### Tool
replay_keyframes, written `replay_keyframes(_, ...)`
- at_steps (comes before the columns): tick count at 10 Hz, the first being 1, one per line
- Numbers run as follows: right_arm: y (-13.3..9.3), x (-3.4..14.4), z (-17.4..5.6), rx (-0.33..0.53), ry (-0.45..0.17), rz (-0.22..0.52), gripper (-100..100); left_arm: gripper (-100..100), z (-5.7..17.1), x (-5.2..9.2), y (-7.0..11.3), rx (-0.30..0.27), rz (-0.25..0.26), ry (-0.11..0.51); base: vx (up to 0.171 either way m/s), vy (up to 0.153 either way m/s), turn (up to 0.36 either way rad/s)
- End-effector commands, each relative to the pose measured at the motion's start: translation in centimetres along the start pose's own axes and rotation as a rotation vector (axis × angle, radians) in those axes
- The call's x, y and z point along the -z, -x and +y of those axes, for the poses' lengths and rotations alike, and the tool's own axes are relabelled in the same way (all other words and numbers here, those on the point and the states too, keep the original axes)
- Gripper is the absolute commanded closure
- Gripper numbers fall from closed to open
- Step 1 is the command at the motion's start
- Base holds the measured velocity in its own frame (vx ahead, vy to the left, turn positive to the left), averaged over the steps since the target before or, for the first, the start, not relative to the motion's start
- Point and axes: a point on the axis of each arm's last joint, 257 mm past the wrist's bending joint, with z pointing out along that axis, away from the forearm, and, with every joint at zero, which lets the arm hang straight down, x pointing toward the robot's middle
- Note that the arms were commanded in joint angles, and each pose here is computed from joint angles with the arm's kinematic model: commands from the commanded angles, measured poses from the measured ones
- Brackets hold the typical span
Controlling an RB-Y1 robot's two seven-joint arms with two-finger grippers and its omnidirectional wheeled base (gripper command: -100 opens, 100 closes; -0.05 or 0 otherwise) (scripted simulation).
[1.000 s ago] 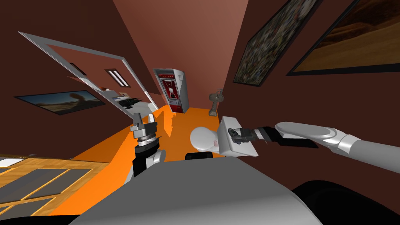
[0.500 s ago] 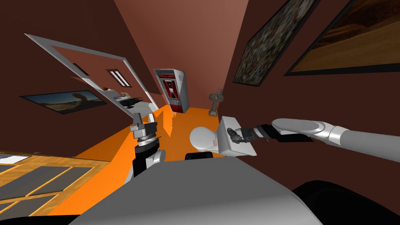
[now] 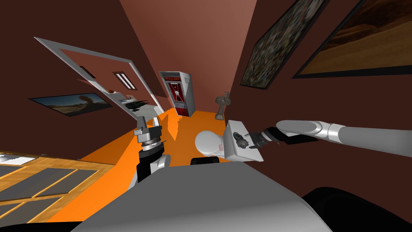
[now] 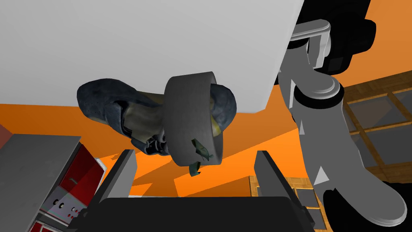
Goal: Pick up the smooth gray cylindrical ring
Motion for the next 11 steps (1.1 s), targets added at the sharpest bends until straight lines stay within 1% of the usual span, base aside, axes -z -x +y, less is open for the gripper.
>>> replay_keyframes(1, 0.0, 0.0, 0.0, 0.0, 0.0, 0.0, -100, 0, 0.0, 0.0, 0.0, 0.0, 0.0, 0.0, 0.009, -0.012, 0.006)
replay_keyframes(2, -0.1, 0.0, 0.0, 0.001, 0.001, 0.003, 0, 0, 0.0, 0.0, 0.0, 0.0, 0.0, 0.0, 0.0, 0.0, 0.0)
replay_keyframes(3, -1.3, -0.7, 1.0, -0.013, -0.005, 0.004, -100, 0, 0.0, 0.0, 0.0, 0.0, 0.0, 0.0, 0.029, 0.021, 0.107)
replay_keyframes(5, -2.2, -1.2, 1.9, -0.024, -0.009, 0.005, -100, 0, 0.0, 0.0, 0.0, 0.0, 0.0, 0.0, 0.05, 0.038, 0.081)
replay_keyframes(6, -1.9, -1.2, 1.6, -0.023, -0.003, 0.005, -100, 0, 0.0, 0.0, 0.0, 0.0, 0.0, 0.0, 0.021, 0.015, 0.01)
replay_keyframes(7, -1.9, -1.2, 1.6, -0.021, -0.007, 0.005, 100, 0, 0.0, 0.0, 0.0, 0.0, 0.0, 0.0, 0.0, 0.0, 0.0)
replay_keyframes(11, -1.9, -1.2, 1.6, -0.02, -0.006, 0.006, 100, 0, 0.0, 0.0, 0.0, 0.0, 0.0, 0.0, 0.0, 0.0, 0.0)
